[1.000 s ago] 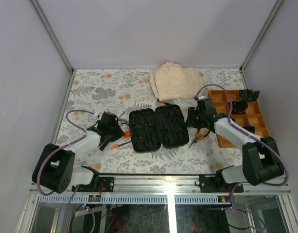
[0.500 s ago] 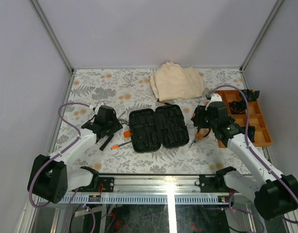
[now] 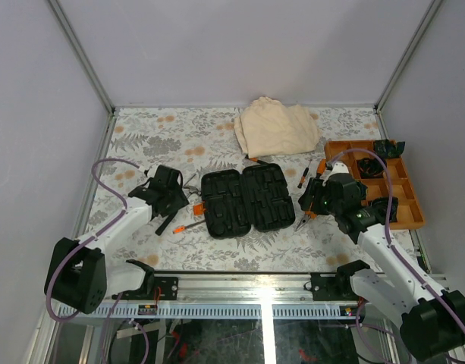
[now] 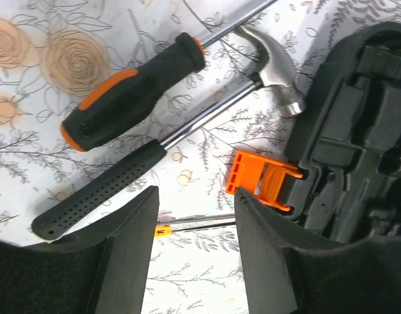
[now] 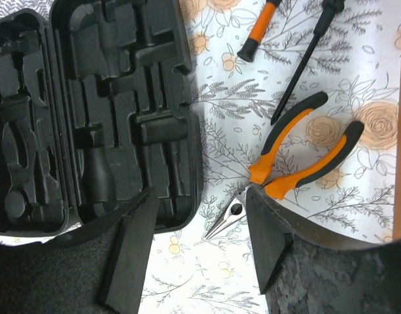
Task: Sort the tools into containers
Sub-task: Pick up the pliers at the center of the board.
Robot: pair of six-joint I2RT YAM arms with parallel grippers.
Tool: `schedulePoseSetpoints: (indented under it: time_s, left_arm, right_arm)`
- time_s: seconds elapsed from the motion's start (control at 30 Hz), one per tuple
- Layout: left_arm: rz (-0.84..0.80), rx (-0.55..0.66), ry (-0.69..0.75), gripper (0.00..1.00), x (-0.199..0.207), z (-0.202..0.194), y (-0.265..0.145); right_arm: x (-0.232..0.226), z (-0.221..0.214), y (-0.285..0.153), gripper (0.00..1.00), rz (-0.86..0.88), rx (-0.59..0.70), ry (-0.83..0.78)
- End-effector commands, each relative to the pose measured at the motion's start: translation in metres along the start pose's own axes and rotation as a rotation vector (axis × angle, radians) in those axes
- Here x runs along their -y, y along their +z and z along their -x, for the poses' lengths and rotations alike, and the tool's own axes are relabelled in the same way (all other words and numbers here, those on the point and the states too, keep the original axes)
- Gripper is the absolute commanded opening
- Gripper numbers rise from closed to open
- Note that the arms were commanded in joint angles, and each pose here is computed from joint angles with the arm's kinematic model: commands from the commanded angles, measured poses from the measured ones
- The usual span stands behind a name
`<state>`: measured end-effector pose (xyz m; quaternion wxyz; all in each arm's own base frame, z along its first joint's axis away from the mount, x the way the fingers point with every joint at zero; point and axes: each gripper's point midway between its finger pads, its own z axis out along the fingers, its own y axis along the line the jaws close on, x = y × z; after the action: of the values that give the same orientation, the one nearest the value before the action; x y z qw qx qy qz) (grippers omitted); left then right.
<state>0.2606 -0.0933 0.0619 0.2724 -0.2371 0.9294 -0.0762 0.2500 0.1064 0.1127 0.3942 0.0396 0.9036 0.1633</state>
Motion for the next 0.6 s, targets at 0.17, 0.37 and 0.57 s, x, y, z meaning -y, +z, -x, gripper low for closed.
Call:
schedulePoseSetpoints:
  time_s: [0.17,0.37,0.57]
  left_arm:
    - [0.147,0.106,0.020,0.52,-0.016,0.028,-0.001]
    - [0.131,0.075,0.057,0.53,-0.013,0.022,0.010]
    - [0.122,0.063,0.058,0.53,-0.011,0.018,0.012]
  right_arm:
    - [0.001,-0.005,0.003,0.66,-0.012,-0.008,0.049]
    - [-0.001,-0.005,-0.008,0.66,-0.009,-0.025,0.037]
    - [0.000,-0.005,-0.010,0.67,-0.019,-0.021,0.070]
